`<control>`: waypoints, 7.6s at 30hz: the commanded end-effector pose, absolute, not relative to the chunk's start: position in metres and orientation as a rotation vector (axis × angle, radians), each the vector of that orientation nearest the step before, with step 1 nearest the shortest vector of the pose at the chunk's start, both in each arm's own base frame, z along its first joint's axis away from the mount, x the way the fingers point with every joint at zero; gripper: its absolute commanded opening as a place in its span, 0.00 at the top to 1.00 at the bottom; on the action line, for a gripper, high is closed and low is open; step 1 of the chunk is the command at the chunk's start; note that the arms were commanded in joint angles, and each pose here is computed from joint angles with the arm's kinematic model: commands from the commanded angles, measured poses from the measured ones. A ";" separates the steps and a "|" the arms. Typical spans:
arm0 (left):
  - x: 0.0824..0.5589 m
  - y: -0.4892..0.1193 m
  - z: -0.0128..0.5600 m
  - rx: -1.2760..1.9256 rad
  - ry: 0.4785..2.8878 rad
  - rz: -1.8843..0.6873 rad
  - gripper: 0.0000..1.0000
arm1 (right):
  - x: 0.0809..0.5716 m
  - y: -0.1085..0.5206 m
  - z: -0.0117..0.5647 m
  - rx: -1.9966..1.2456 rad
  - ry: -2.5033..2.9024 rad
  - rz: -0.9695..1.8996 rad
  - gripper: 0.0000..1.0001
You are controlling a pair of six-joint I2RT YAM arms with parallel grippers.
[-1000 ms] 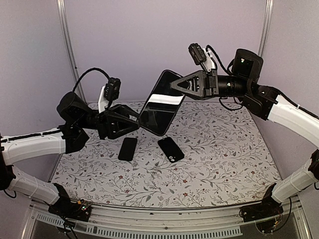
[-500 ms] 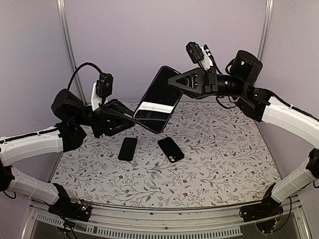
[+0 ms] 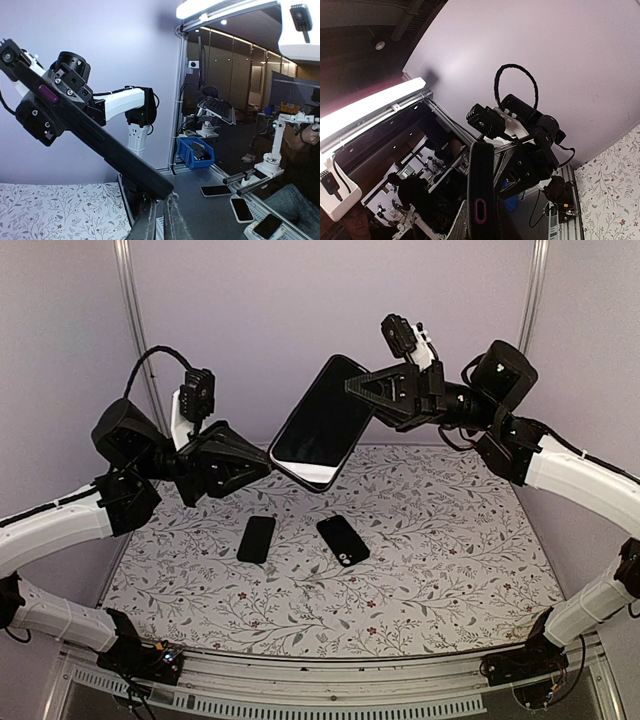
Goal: Take the phone out of the phone case
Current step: Remove the phone from the bottom left corner of the phone case, then pass from the right arm to the left
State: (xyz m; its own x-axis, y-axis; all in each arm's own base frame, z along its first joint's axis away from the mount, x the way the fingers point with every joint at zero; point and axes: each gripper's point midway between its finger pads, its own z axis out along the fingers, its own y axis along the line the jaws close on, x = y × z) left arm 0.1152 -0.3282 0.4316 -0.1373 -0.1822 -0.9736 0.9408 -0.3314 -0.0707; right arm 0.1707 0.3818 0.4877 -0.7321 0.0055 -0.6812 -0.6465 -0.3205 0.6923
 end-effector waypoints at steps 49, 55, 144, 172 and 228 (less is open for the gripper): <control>0.165 -0.339 0.400 0.824 1.222 -1.660 0.45 | 0.196 0.379 0.474 -0.642 1.578 1.753 1.00; 0.130 -0.329 0.409 0.976 1.062 -1.678 0.47 | 0.196 0.378 0.477 -0.620 1.588 1.781 1.00; 0.292 -0.329 0.300 0.592 1.678 -0.855 0.43 | 0.174 0.388 0.482 -0.526 1.571 2.083 1.00; 0.174 -0.344 0.392 0.917 1.165 -1.514 0.13 | 0.212 0.373 0.521 -0.425 1.385 1.833 1.00; 0.294 -0.304 0.365 0.378 1.518 -1.347 0.46 | 0.163 0.420 0.462 -0.630 1.539 2.084 1.00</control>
